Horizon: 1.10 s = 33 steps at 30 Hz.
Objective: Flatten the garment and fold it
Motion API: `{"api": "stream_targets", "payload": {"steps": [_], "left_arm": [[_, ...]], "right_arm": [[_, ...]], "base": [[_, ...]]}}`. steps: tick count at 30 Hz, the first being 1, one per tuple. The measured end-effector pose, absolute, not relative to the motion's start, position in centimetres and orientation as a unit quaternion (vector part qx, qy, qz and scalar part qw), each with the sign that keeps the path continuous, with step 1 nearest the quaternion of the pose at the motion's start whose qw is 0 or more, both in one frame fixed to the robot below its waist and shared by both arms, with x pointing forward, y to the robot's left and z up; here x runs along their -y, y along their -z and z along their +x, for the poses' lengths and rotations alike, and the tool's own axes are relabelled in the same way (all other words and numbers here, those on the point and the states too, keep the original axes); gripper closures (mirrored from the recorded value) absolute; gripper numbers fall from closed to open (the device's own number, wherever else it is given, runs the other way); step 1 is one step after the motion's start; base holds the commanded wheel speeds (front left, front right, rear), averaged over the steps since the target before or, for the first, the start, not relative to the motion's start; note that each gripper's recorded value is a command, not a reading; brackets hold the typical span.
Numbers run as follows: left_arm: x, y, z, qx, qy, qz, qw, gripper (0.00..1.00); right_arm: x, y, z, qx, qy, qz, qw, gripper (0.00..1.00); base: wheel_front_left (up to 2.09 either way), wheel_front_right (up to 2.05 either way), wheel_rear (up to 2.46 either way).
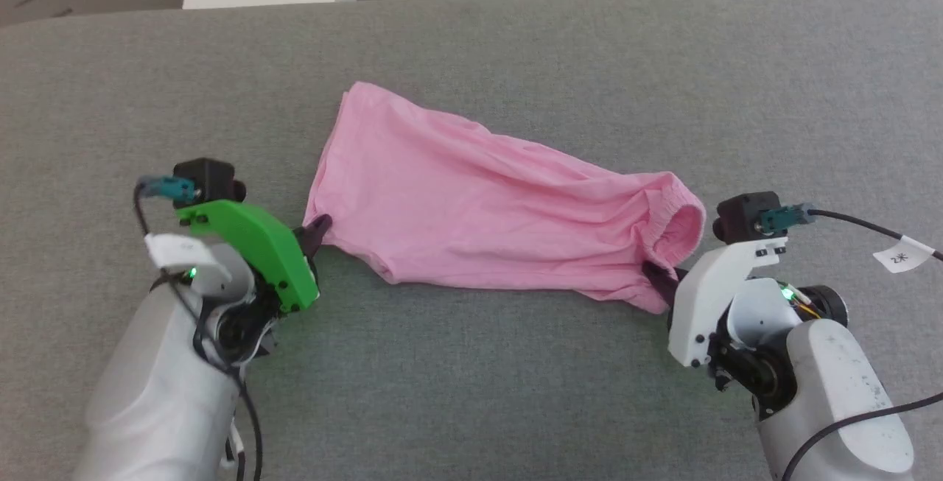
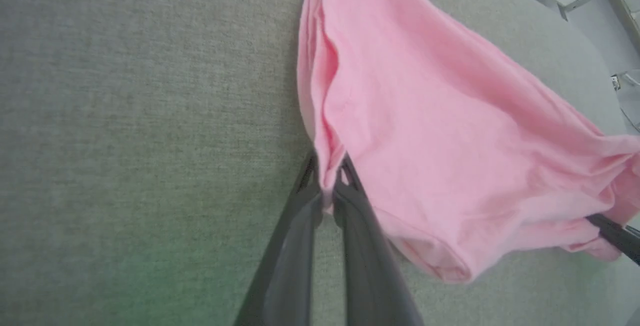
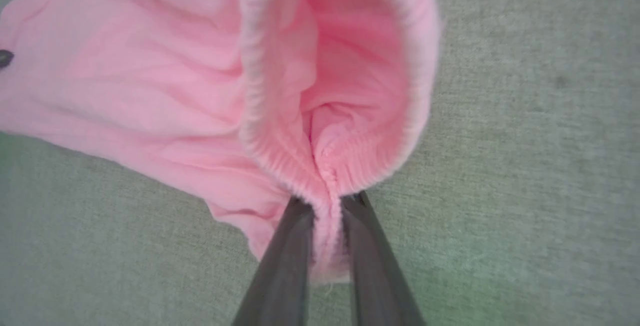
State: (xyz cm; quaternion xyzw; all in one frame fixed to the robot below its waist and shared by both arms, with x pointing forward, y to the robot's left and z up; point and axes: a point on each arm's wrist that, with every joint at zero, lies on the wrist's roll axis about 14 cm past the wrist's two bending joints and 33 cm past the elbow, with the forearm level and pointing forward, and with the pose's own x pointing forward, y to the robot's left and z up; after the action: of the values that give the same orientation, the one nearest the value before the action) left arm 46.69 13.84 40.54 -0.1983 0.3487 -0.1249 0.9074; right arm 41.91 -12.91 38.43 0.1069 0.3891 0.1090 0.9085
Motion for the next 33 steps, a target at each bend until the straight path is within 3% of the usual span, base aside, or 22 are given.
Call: {"api": "stream_targets", "payload": {"steps": [11, 22, 23, 24, 25, 30, 33], "left_arm": [[-16.3, -42.5, 39.9, -0.297, 0.075, -0.278, 0.910, 1.00], [-15.2, -40.2, 32.1, -0.351, 0.039, -0.307, 0.884, 1.00], [-15.1, -40.1, 31.8, -0.355, 0.037, -0.309, 0.882, 0.88], [-14.9, -40.1, 31.7, -0.357, 0.038, -0.311, 0.880, 0.44], [-14.9, -40.1, 31.6, -0.358, 0.038, -0.311, 0.880, 0.00], [-16.3, -41.1, 32.3, -0.334, 0.022, -0.298, 0.894, 0.00], [-18.6, -43.3, 34.1, -0.276, 0.009, -0.255, 0.927, 0.00]], "right_arm": [[11.6, -39.7, 40.7, -0.419, -0.135, 0.103, 0.892, 1.00], [12.3, -39.9, 37.5, -0.479, -0.142, 0.077, 0.863, 1.00], [12.5, -40.0, 37.4, -0.479, -0.140, 0.075, 0.863, 0.54], [12.5, -40.1, 37.3, -0.479, -0.140, 0.073, 0.863, 0.00], [12.5, -40.2, 37.2, -0.478, -0.140, 0.072, 0.864, 0.00], [12.8, -41.1, 36.8, -0.464, -0.136, 0.075, 0.872, 0.00], [13.5, -42.2, 36.9, -0.439, -0.126, 0.081, 0.886, 0.00]], "base": [[0.00, 0.00, 0.00], [0.00, 0.00, 0.00], [0.00, 0.00, 0.00], [0.00, 0.00, 0.00], [0.00, 0.00, 0.00], [0.00, 0.00, 0.00], [0.00, 0.00, 0.00]]}}
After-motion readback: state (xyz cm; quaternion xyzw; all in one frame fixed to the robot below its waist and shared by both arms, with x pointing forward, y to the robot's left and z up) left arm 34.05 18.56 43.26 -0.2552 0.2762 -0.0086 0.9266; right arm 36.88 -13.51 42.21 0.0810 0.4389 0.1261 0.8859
